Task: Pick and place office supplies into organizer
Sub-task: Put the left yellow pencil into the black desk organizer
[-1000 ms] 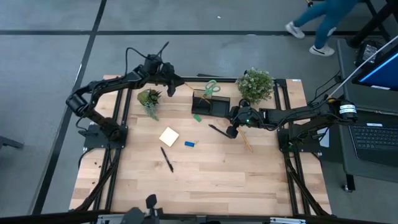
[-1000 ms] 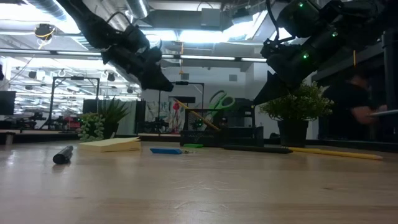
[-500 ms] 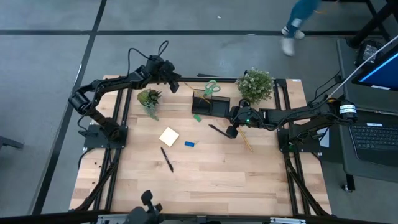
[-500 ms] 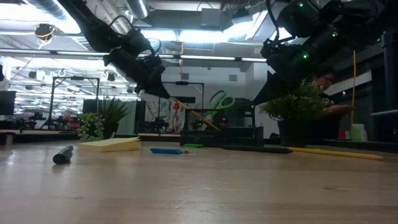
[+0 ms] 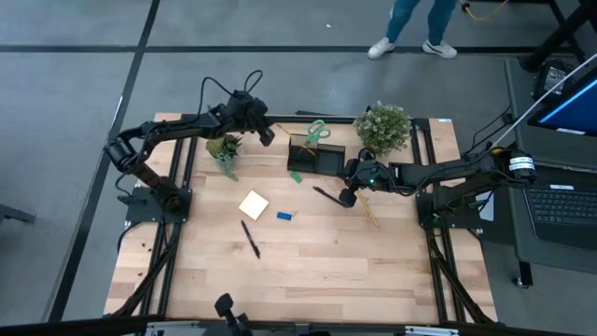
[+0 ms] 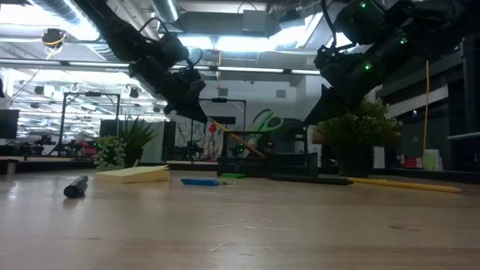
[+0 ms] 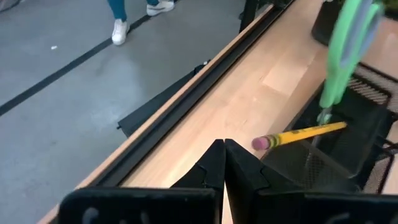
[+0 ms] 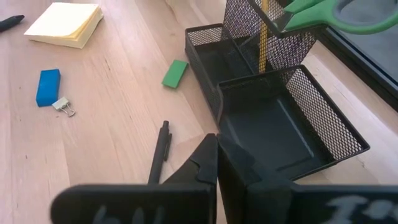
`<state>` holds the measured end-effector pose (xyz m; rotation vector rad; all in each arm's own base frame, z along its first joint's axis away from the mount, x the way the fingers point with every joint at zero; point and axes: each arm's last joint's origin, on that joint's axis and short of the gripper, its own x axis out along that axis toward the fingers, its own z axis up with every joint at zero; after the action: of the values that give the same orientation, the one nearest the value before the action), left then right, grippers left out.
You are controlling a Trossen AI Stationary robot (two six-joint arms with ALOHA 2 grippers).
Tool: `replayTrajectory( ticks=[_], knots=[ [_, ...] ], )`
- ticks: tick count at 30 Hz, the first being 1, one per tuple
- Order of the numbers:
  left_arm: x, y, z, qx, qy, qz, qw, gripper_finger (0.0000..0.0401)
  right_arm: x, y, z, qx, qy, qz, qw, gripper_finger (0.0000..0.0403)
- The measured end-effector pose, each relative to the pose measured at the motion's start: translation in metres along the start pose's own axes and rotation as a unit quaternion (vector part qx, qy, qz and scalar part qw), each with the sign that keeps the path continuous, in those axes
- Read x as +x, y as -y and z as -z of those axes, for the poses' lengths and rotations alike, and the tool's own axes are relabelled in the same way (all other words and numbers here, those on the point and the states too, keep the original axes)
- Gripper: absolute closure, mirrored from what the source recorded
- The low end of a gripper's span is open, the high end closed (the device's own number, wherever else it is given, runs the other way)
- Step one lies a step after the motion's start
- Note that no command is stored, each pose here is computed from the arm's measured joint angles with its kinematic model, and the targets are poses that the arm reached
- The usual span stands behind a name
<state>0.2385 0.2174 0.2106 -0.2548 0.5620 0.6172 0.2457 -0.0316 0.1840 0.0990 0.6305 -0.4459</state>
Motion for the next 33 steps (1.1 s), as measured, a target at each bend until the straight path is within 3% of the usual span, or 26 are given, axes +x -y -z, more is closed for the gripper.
replayTrajectory(
  ticks=[8, 20, 33],
  knots=[
    [0.020, 0.000, 0.011, -0.009, -0.016, -0.004, 1.000, 0.0400, 0.000, 0.000, 0.000, 0.012, 0.000, 0.000, 1.000, 0.0394],
    [0.023, 0.004, 0.004, -0.023, 0.024, 0.076, 0.997, 0.0399, 0.000, 0.000, 0.000, 0.009, 0.000, 0.000, 1.000, 0.0394],
    [0.022, 0.031, -0.009, 0.018, 0.088, 0.142, 0.986, 0.0399, 0.000, 0.000, 0.000, 0.009, 0.000, 0.000, 1.000, 0.0394]
  ],
)
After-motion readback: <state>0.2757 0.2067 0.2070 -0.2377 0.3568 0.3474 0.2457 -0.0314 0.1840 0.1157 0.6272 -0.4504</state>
